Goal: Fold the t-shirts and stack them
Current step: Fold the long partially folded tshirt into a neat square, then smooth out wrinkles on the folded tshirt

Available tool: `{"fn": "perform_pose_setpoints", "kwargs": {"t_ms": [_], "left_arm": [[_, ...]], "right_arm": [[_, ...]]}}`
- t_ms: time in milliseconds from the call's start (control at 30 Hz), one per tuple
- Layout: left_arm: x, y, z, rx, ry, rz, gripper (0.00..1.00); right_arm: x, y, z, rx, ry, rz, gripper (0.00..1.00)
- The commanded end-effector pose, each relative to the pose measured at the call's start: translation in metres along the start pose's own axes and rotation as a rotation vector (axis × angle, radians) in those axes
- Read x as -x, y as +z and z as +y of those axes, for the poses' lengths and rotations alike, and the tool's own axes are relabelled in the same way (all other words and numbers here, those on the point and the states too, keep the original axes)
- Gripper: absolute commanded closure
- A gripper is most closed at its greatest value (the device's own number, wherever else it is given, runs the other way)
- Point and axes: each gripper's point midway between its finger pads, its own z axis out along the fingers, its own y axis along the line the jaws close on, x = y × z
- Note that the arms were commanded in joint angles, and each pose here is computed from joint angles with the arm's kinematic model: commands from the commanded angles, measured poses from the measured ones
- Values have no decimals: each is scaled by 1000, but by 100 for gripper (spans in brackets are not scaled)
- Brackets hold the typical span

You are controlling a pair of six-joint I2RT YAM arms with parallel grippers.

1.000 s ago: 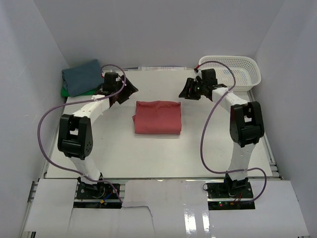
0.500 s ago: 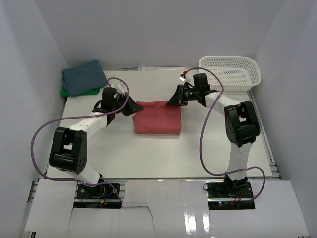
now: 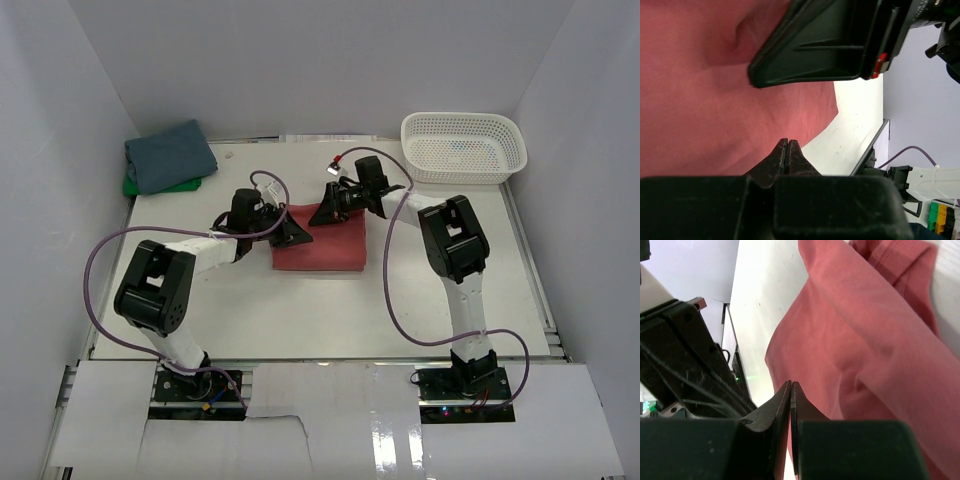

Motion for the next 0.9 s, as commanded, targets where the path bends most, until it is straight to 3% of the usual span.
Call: {"fn": "perform_pose_setpoints", "kwargs": {"t_ms": [0, 133, 500, 867], "left_arm": [[2, 5, -14, -51, 41, -8, 100], [-8, 8, -6, -35, 37, 3, 100], [-68, 31, 72, 71, -82, 92, 100], [-93, 26, 89, 102, -98, 131, 100]], "right_arm": [[12, 11, 7, 37, -53, -9, 92], [15, 19, -4, 38, -41, -2, 92], [19, 30, -21, 27, -40, 0, 92], [34, 47, -55, 0, -72, -10, 92]]}}
